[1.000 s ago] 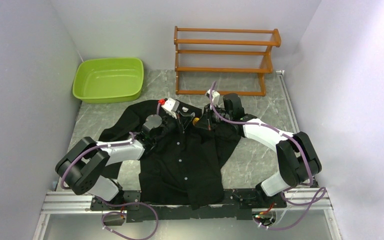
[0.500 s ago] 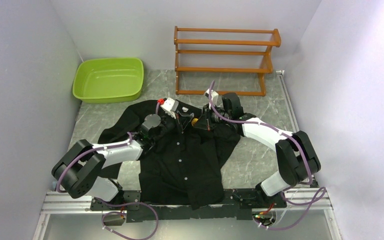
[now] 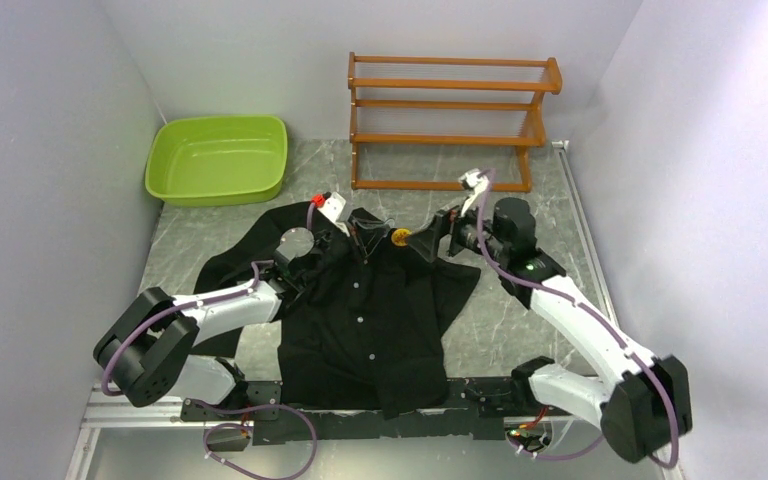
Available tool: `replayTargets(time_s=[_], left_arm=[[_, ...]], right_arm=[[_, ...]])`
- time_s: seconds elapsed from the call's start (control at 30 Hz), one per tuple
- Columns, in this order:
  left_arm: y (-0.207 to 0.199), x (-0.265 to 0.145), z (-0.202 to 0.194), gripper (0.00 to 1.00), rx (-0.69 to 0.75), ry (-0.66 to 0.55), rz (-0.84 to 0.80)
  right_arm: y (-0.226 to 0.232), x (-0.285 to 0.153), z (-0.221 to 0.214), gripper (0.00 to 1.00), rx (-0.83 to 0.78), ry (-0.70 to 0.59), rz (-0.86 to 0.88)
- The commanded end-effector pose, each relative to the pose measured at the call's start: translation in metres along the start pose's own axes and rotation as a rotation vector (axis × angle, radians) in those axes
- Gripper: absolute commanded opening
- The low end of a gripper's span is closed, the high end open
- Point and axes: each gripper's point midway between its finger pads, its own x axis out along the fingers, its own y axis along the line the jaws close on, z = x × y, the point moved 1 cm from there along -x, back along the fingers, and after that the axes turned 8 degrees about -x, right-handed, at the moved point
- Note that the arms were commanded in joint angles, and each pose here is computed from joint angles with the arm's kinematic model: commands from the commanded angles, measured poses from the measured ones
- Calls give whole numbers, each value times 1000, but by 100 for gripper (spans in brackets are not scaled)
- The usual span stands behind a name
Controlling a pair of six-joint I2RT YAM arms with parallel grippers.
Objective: Pin the brooch onto the clothing
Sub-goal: Pin the brooch to the clothes.
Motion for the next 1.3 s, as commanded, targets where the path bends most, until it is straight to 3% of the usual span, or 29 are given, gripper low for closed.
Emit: replayTargets(time_s=[0.0,0.13,0.47,0.7,1.07,1.27], left_arm=[[-18,3,31,3,39,-95,-88],[-25,-2,34,3,53,-115,-144],[-66,-20,43,3,117,-102,-369],[-75,-25,50,3,126,-126,-410],[-81,-27,53,3,128,-130,-438],[-82,-28,55,3,127,-137,-444]], right_arm=[[-9,-19,34,100,-55,-165,-82],[-7,-26,42,100,-62,-199,-9],[40,-37,46,100,-19,-204,416],[52,-34,30,98,-31,-191,569],[58,-25,33,81,50,-240,714],[63,-24,33,59,97,-236,782]])
